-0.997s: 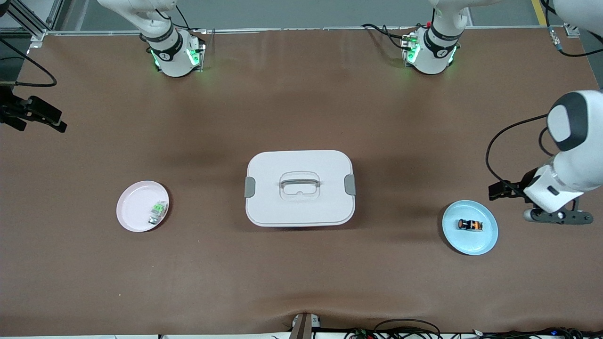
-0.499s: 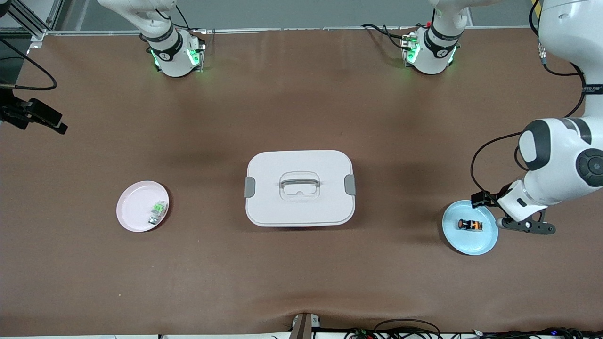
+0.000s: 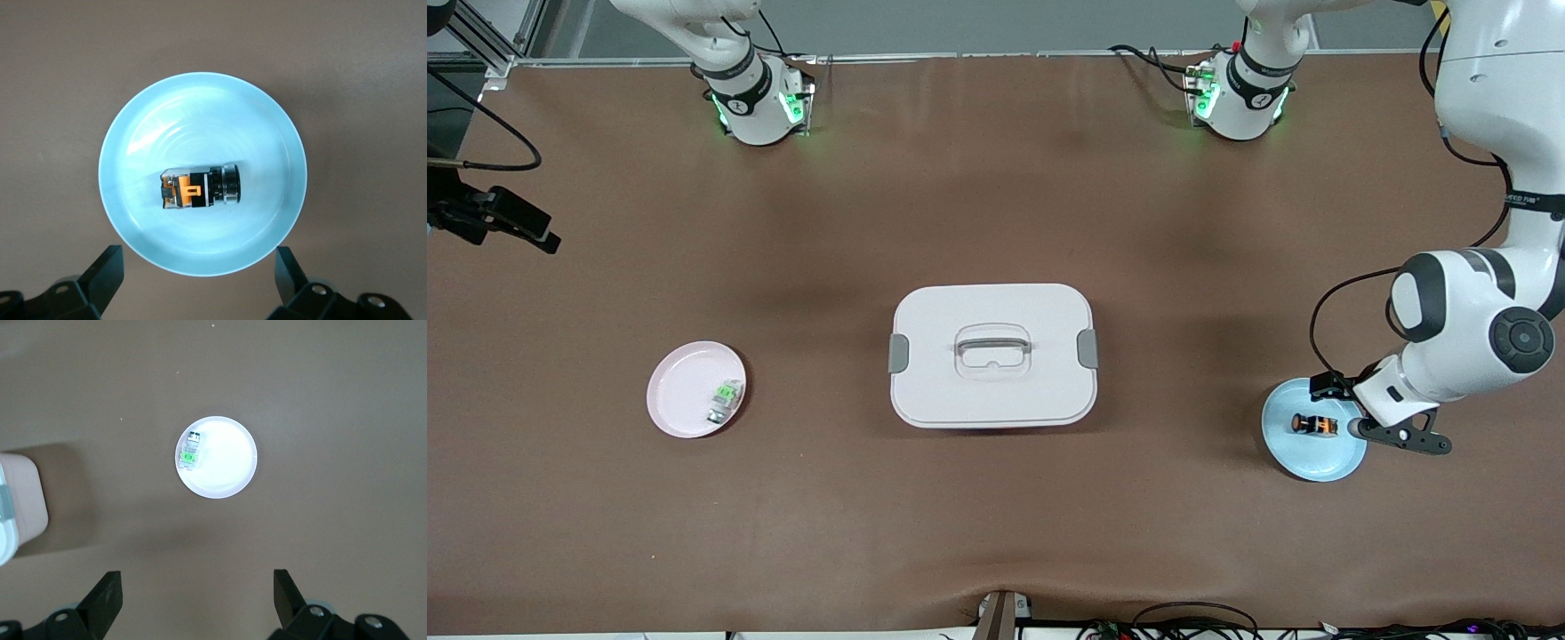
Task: Transfer orange switch to right arm and place
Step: 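Move the left gripper down over the orange switch on the blue plate, then close the left gripper on the orange switch and lift it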
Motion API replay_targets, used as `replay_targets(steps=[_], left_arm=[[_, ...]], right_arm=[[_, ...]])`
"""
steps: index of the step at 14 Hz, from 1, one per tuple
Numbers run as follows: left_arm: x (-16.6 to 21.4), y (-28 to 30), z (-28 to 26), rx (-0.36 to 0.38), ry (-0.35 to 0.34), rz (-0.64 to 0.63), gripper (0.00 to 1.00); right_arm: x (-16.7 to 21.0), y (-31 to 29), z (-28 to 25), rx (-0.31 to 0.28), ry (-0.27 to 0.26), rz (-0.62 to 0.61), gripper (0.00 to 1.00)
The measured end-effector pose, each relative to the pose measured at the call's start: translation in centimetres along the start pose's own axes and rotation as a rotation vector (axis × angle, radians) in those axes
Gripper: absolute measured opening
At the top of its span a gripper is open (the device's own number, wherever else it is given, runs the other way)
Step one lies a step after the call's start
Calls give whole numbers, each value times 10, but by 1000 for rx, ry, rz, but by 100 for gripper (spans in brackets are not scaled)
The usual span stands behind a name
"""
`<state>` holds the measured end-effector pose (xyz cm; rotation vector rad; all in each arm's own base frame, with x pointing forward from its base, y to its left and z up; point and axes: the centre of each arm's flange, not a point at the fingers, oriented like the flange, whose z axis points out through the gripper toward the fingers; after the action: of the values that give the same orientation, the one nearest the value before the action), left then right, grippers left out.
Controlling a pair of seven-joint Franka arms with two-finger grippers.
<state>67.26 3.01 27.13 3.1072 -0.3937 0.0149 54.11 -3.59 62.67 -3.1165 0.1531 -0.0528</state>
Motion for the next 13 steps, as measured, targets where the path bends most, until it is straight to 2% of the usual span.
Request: replay_targets(steps=[13], left_arm=[[15, -12, 48, 3, 39, -9, 100]], right_arm=[[0, 10, 0, 0, 1, -30, 100]])
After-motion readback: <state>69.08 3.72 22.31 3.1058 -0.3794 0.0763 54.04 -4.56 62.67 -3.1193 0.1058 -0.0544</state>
